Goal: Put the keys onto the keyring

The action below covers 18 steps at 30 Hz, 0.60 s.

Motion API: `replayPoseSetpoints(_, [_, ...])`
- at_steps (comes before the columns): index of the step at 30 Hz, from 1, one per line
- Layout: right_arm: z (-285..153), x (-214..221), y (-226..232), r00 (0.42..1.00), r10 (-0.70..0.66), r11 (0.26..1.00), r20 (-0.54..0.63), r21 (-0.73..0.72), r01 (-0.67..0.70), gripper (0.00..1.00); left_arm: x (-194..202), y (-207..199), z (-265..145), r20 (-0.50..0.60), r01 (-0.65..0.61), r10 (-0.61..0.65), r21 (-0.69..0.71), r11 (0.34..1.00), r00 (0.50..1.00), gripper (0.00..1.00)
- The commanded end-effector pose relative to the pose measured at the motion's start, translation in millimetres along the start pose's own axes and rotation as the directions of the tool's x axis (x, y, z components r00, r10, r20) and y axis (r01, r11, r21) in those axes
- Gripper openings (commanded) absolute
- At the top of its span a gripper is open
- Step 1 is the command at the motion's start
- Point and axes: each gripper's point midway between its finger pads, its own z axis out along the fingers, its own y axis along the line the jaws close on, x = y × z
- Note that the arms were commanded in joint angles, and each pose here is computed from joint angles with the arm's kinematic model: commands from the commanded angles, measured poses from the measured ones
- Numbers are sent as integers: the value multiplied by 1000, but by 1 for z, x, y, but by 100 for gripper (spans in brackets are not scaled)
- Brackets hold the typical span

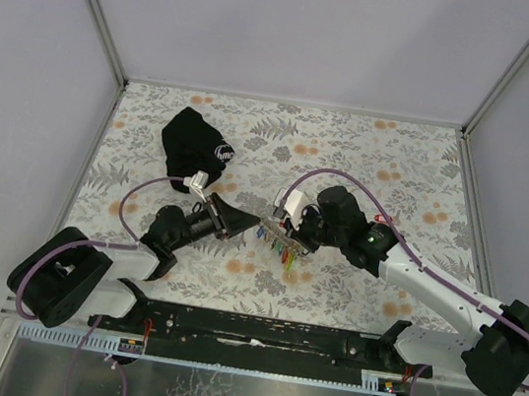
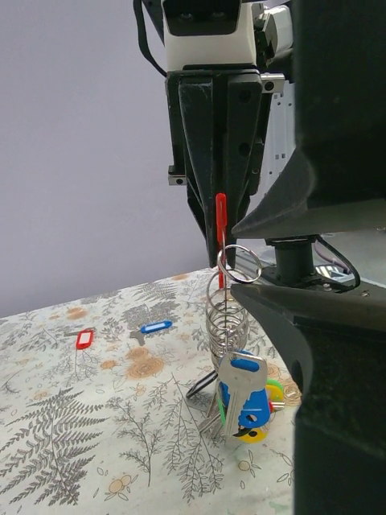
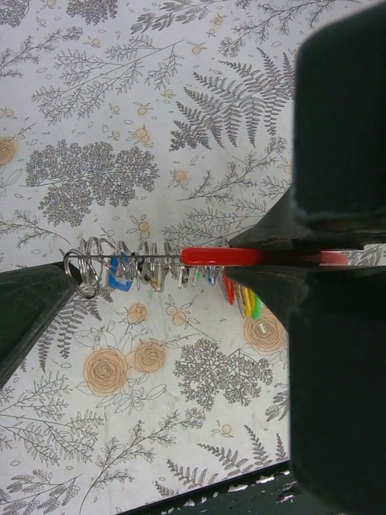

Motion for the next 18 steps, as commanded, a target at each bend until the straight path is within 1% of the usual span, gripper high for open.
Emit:
replayPoseSetpoints(1, [-4,-23,-2,997,-18,1000,81,13,17,0,-3,-15,0,16,-59,59,43,997,998,27])
replayPoseSetpoints(11, [-3,-23,-2,996,-17,1000,82,12,16,0,-4,-15,2,16,-59,58,49,997,998,21])
replayPoseSetpoints(14, [-3,-23,-3,996,-18,1000,82,12,17,0,-4,-14,3,14,-57,57,46,997,998,14])
replayPoseSetpoints(18, [-3,-23,-2,997,-18,1000,79,11,17,0,-4,-11,3,14,-57,57,26,998,998,11])
